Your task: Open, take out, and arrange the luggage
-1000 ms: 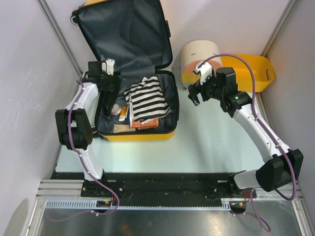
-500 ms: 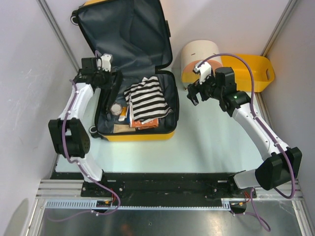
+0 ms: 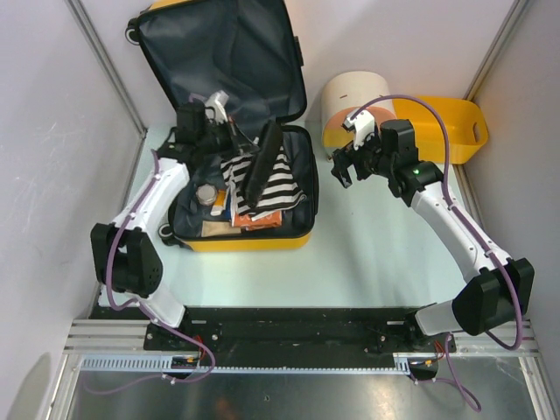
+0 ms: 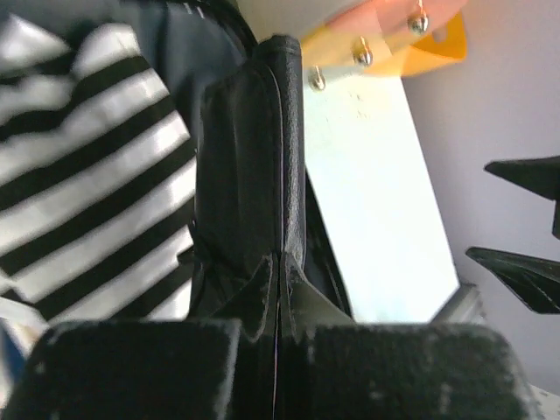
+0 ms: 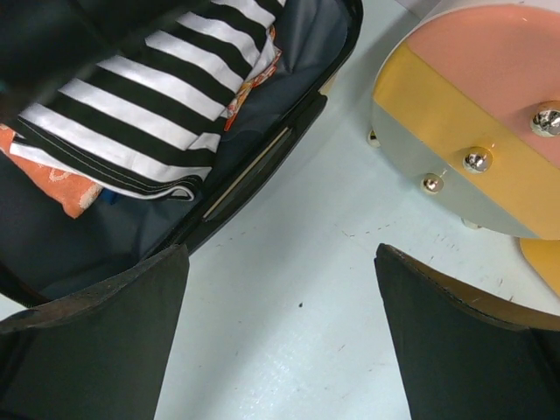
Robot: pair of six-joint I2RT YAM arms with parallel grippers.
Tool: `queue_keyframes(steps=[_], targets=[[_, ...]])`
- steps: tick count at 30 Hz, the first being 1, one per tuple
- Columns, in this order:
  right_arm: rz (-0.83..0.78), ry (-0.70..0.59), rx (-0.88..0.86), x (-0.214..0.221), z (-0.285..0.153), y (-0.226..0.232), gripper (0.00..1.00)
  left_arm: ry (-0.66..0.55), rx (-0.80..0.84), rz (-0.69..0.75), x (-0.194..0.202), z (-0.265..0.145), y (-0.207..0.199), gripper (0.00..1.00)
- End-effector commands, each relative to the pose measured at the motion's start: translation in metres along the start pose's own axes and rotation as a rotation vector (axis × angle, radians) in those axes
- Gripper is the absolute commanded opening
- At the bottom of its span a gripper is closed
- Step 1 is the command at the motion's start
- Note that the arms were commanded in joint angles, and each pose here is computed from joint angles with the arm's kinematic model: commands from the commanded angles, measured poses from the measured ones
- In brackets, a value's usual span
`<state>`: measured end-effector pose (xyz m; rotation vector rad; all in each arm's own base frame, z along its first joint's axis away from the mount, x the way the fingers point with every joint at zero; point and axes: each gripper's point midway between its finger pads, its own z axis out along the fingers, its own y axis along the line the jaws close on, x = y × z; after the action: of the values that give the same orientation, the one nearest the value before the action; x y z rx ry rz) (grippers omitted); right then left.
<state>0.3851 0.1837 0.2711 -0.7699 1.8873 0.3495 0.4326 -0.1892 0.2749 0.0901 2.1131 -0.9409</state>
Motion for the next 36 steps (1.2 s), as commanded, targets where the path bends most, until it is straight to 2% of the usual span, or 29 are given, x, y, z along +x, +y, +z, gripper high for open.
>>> queue_keyframes(steps=[1,5,6,8,13,14,15,16,17,19,22,24,25,26,29,34,36], targets=[[-0.002,-0.024,0.028,-0.007,-0.001,-0.007,0.92,-0.17,0.101,-0.155,-0.022,0.005,-0.059,0.0],[-0.004,-0.023,0.023,-0.007,0.001,-0.006,0.92,-0.153,0.187,-0.221,-0.001,0.038,-0.083,0.0],[-0.009,-0.025,0.024,-0.007,0.001,-0.007,0.92,-0.141,0.202,-0.282,0.004,0.046,-0.083,0.0],[-0.013,-0.026,0.026,-0.007,0.002,-0.008,0.92,-0.108,0.181,-0.34,0.022,0.068,-0.07,0.0],[-0.024,-0.017,0.028,-0.005,0.002,-0.009,0.93,-0.085,0.092,-0.43,0.052,0.093,-0.035,0.0],[-0.025,-0.016,0.029,-0.004,0.003,-0.009,0.93,-0.079,0.076,-0.42,0.057,0.096,-0.028,0.05],[-0.026,-0.016,0.04,-0.004,0.003,-0.012,0.93,-0.084,0.063,-0.411,0.058,0.096,-0.024,0.15],[-0.027,-0.015,0.048,-0.004,0.003,-0.013,0.93,-0.077,0.049,-0.404,0.064,0.096,-0.019,0.29],[-0.027,-0.021,0.062,-0.006,0.003,-0.016,0.93,-0.082,0.043,-0.383,0.063,0.093,-0.015,0.55],[-0.012,-0.025,0.1,-0.007,0.002,-0.025,0.93,-0.078,0.037,-0.361,0.061,0.084,-0.012,0.75],[0.065,-0.044,0.154,-0.008,-0.001,-0.043,0.93,-0.104,0.03,-0.259,0.041,0.061,-0.011,0.81],[0.137,-0.047,0.188,-0.004,-0.002,-0.056,0.93,-0.136,0.038,-0.135,0.025,0.045,-0.016,0.87],[0.169,-0.046,0.2,-0.002,-0.002,-0.061,0.93,-0.152,0.025,-0.092,0.015,0.028,-0.023,0.99],[0.197,-0.044,0.204,0.001,-0.002,-0.065,0.93,-0.17,0.01,-0.006,0.006,0.017,-0.021,1.0],[0.283,-0.036,0.218,0.011,-0.005,-0.079,0.92,-0.211,-0.038,0.104,-0.01,-0.024,-0.015,1.0],[0.37,-0.031,0.326,0.029,-0.006,-0.105,0.89,-0.251,-0.133,0.187,-0.011,-0.076,0.025,1.0],[0.403,-0.049,0.372,0.041,-0.002,-0.111,0.88,-0.268,-0.136,0.274,-0.014,-0.093,0.028,1.0]])
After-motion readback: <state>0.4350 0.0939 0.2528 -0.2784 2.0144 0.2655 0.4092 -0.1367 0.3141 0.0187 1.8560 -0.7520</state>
